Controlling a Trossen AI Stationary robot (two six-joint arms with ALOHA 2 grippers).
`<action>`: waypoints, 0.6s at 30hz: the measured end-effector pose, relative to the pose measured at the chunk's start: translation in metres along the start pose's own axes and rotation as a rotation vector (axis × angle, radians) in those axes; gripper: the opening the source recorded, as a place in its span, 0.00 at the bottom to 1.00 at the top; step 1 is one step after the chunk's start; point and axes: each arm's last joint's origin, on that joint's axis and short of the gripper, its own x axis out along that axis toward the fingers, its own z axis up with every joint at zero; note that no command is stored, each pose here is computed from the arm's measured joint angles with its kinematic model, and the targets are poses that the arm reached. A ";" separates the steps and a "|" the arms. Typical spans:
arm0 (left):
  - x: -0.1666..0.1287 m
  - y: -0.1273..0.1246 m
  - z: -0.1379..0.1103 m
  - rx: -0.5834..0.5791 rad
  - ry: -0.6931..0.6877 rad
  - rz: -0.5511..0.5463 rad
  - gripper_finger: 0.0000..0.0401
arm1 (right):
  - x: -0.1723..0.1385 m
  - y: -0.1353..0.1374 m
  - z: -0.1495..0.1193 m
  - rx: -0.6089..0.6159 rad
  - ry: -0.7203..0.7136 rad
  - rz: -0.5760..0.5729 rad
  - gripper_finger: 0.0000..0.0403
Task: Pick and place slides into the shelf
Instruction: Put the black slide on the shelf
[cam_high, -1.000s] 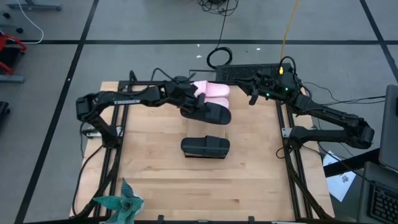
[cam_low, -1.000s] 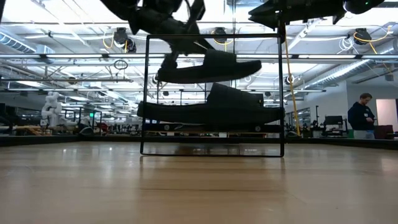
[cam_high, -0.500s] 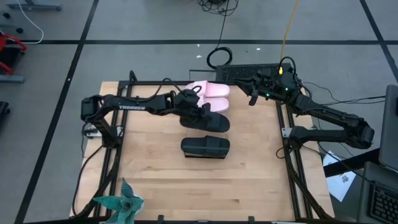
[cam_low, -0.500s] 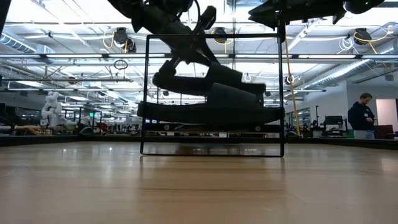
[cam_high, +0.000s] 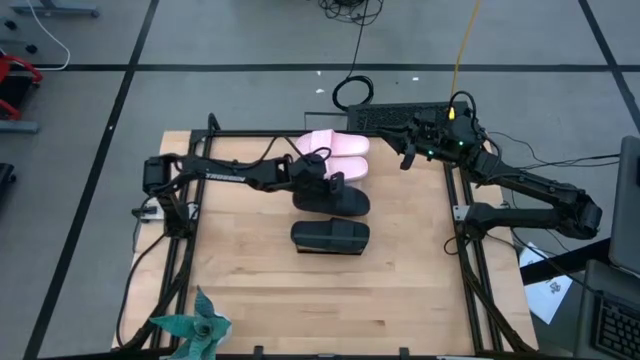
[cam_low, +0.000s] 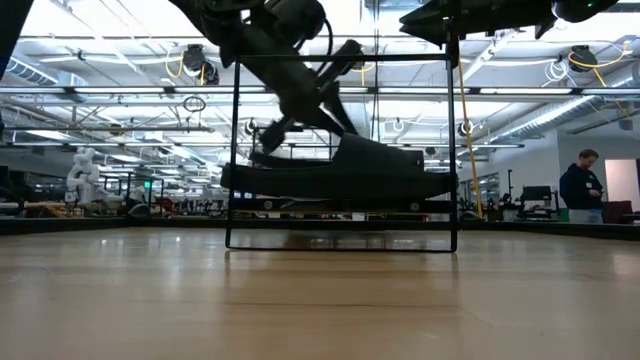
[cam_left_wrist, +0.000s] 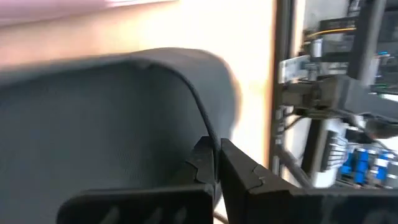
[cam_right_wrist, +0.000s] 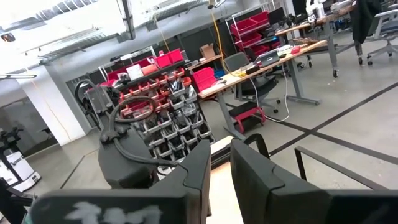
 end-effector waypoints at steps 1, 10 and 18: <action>0.004 0.000 0.000 -0.004 -0.001 -0.014 0.00 | 0.000 0.000 0.000 0.000 0.000 0.000 0.13; 0.010 0.006 0.000 -0.009 0.018 0.026 0.00 | 0.000 0.000 0.000 0.000 0.000 0.001 0.13; 0.009 0.010 -0.001 -0.007 0.023 0.062 0.00 | 0.000 0.000 0.000 0.000 0.000 0.001 0.13</action>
